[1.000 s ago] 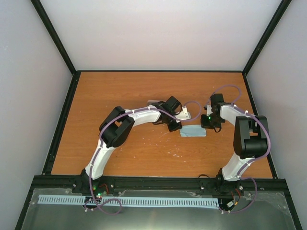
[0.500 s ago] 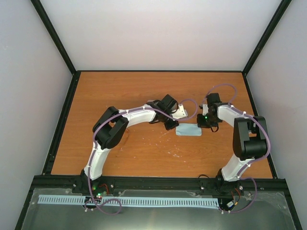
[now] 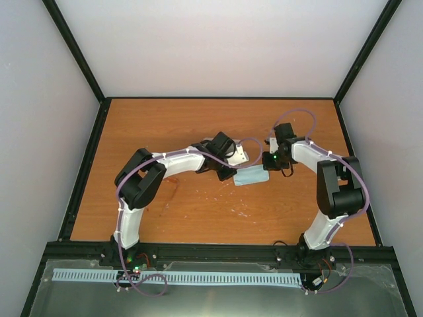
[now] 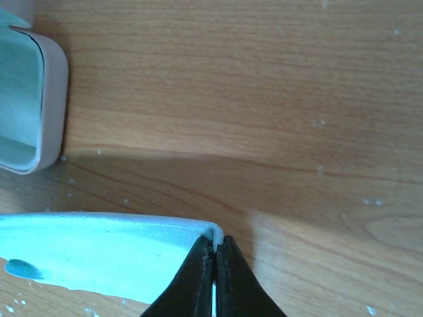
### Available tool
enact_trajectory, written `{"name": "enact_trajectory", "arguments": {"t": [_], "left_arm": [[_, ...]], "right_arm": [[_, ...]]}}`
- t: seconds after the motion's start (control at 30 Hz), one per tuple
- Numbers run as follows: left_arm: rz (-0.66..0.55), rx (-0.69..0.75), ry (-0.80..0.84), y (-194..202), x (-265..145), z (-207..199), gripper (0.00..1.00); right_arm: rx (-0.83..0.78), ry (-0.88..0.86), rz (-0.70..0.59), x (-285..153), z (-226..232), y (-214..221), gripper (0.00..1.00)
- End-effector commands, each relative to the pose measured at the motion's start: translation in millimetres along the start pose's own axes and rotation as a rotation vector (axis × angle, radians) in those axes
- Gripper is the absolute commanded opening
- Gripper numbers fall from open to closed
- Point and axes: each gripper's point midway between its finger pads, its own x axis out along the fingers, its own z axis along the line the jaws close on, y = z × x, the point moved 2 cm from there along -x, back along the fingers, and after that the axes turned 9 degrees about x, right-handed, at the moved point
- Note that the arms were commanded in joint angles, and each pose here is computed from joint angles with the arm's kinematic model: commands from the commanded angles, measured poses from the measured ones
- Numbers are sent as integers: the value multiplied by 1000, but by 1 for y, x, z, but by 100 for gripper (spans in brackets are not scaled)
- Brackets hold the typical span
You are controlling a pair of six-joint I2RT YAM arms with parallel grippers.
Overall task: Organize the sunglasses
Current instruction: Place the glasses cleaning cloth in the sunglasses case.
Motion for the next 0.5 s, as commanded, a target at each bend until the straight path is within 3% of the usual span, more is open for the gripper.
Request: {"name": "enact_trajectory", "arguments": {"t": [0.0,0.47], "left_arm": [[-40,8,-71,-5,-21,21,1],[-19,-42,-133,24,-46,62,1]], "right_arm": [[-13,-13,-4,6,14,-10,3],[-78,-45,14,25,54,-33,3]]}}
